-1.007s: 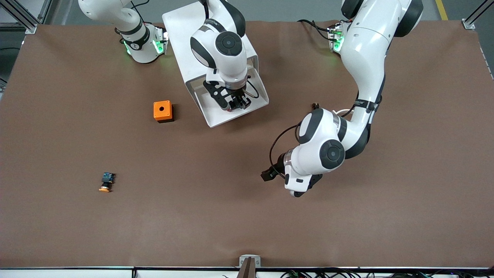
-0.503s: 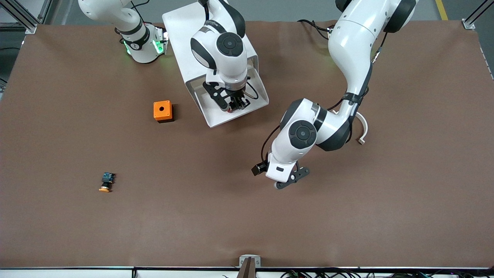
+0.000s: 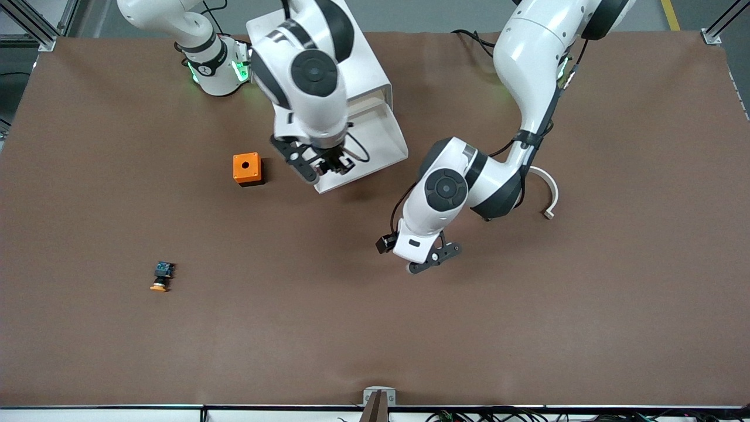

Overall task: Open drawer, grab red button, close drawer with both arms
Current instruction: 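Grasp the red button and lift it out with the right gripper, then carry the red button beside the yellow button while the left gripper pushes drawer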

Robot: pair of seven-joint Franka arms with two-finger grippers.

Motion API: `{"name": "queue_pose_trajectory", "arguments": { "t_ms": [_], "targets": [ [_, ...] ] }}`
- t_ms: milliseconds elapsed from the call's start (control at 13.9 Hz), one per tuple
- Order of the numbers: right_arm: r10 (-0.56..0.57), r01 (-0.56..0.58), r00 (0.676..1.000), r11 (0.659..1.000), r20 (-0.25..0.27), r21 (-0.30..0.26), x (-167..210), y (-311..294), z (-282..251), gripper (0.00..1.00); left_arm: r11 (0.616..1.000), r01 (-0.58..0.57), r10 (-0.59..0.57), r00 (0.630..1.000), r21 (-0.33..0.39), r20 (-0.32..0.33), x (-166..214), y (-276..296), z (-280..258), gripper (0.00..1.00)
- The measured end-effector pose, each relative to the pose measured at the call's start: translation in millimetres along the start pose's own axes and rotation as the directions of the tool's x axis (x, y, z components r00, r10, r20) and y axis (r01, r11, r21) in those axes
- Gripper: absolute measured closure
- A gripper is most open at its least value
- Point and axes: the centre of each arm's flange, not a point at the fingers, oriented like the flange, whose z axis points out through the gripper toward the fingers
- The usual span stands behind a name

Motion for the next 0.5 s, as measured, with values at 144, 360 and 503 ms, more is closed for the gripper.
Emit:
{"name": "queue_pose_trajectory", "arguments": {
  "t_ms": [144,360,503],
  "targets": [
    [-0.171,0.171,0.985,0.985,0.004,0.021,62.6,19.8,-17.9,0.54,1.0,-0.013,0.014,1.0,0.009,-0.019,-3.9,-2.3,-9.9,0.0],
    [-0.374,0.374,0.927,0.926,-0.006,0.049,162.6,55.2,-19.1,0.54,0.999,0.04,-0.039,0.999,0.017,-0.035,-7.8,-5.0,-17.4,0.0],
    [-0.462,0.462,0.887,0.885,-0.014,0.06,221.1,83.2,-11.2,0.54,0.999,0.046,-0.045,0.998,0.021,-0.036,-16.0,-2.1,-16.6,0.0]
  ]
}}
